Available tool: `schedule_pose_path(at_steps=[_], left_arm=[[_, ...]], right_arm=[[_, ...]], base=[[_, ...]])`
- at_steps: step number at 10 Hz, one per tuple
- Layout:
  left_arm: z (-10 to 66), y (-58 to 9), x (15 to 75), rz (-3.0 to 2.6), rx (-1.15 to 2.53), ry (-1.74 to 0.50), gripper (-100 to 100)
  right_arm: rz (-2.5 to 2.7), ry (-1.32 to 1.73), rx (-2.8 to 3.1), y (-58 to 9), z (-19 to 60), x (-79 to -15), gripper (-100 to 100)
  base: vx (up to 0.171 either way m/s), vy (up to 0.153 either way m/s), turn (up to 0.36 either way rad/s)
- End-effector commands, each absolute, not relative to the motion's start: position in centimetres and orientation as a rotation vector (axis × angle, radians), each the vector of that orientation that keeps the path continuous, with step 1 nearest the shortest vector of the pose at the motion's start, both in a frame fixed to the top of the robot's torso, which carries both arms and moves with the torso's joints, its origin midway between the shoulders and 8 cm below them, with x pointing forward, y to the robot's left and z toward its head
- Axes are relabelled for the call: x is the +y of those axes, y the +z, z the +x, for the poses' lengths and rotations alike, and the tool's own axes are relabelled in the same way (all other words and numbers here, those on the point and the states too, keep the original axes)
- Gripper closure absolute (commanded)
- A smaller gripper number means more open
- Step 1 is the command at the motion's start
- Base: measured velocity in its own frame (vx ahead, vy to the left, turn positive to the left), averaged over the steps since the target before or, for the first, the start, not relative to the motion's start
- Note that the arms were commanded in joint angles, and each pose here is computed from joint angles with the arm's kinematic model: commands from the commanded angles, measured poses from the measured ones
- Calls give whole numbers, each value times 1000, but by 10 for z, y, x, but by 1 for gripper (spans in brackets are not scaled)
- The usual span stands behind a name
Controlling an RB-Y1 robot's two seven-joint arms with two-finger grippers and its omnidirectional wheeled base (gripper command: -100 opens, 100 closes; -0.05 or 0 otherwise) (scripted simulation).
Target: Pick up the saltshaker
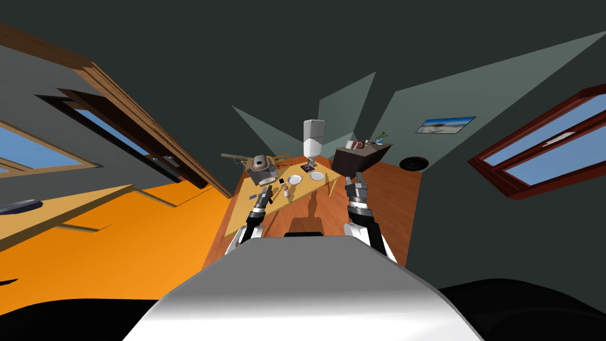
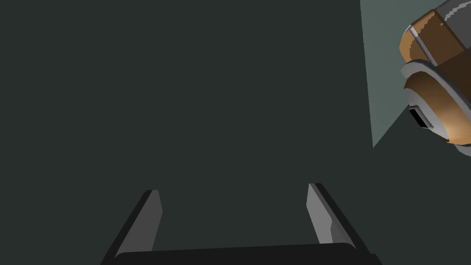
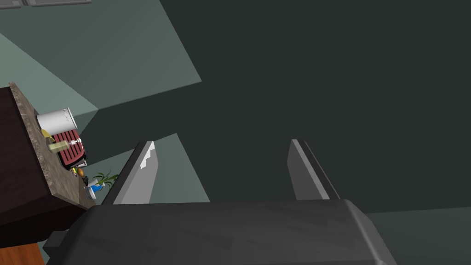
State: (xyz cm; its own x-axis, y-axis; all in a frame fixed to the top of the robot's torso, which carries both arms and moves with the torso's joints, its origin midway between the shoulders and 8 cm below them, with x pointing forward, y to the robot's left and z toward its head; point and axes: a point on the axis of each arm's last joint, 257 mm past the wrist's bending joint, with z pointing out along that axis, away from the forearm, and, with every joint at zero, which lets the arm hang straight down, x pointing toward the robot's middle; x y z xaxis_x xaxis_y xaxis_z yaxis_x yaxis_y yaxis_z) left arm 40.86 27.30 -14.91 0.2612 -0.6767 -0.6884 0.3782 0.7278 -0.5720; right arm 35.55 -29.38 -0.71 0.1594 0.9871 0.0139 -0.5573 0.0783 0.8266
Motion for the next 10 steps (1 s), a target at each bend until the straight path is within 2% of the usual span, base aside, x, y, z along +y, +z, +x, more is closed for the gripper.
schedule_pose_path(at_steps=[1, 10], left_arm=[[412, -165, 277, -320, 1125, -709, -100], [427, -248, 290, -220, 1311, -538, -100]], right_arm=[[811, 1297, 672, -7, 355, -294, 0], [811, 1297, 672, -7, 355, -294, 0]], base=[[22, -11, 3], [26, -17, 1]])
